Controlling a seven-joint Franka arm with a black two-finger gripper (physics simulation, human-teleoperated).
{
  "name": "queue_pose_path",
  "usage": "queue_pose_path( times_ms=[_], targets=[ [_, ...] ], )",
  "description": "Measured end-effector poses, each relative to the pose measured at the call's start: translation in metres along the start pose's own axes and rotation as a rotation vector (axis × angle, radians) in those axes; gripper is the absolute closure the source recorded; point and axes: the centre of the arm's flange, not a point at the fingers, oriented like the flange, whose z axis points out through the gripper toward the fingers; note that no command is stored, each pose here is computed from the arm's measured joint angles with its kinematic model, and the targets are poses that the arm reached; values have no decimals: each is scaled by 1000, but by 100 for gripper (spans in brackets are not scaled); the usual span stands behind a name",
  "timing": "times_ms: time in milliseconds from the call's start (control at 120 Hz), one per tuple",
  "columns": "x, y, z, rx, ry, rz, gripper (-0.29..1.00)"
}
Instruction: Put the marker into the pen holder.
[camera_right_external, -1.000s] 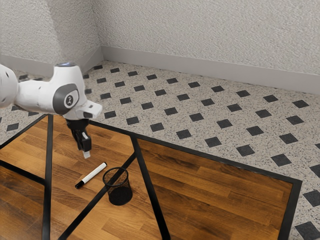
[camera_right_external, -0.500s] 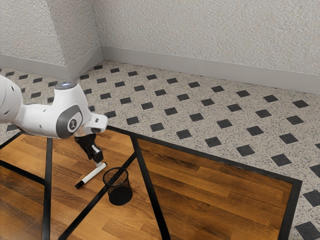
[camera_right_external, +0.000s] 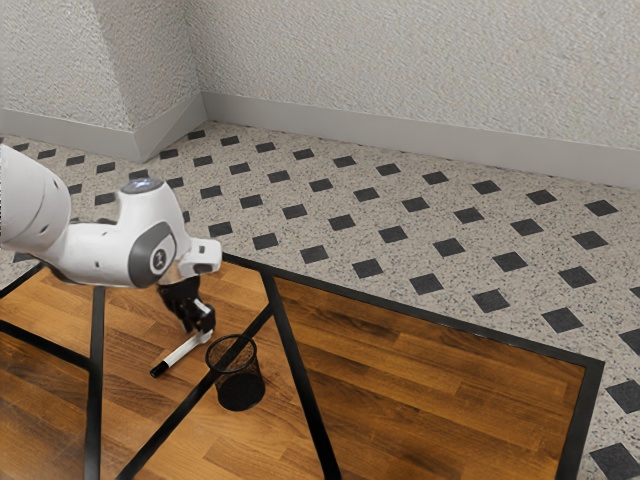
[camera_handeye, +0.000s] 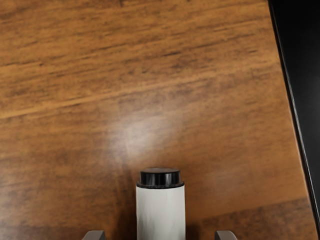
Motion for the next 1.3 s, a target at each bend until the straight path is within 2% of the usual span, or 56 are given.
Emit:
queue_pose_path(
  times_ms=[217, 383, 633, 775, 1000, 1300],
  targets=[
    [1, 2, 4, 3, -5, -7, 66],
    [2, -3, -7, 15, 14, -18, 75],
    [3, 22, -156, 29, 201, 74, 79],
    [0, 86, -205, 21, 226, 234, 79],
    [0, 141, -209, 5, 186, 401, 79],
    [17, 174, -183, -32, 163, 499, 79]
  ],
)
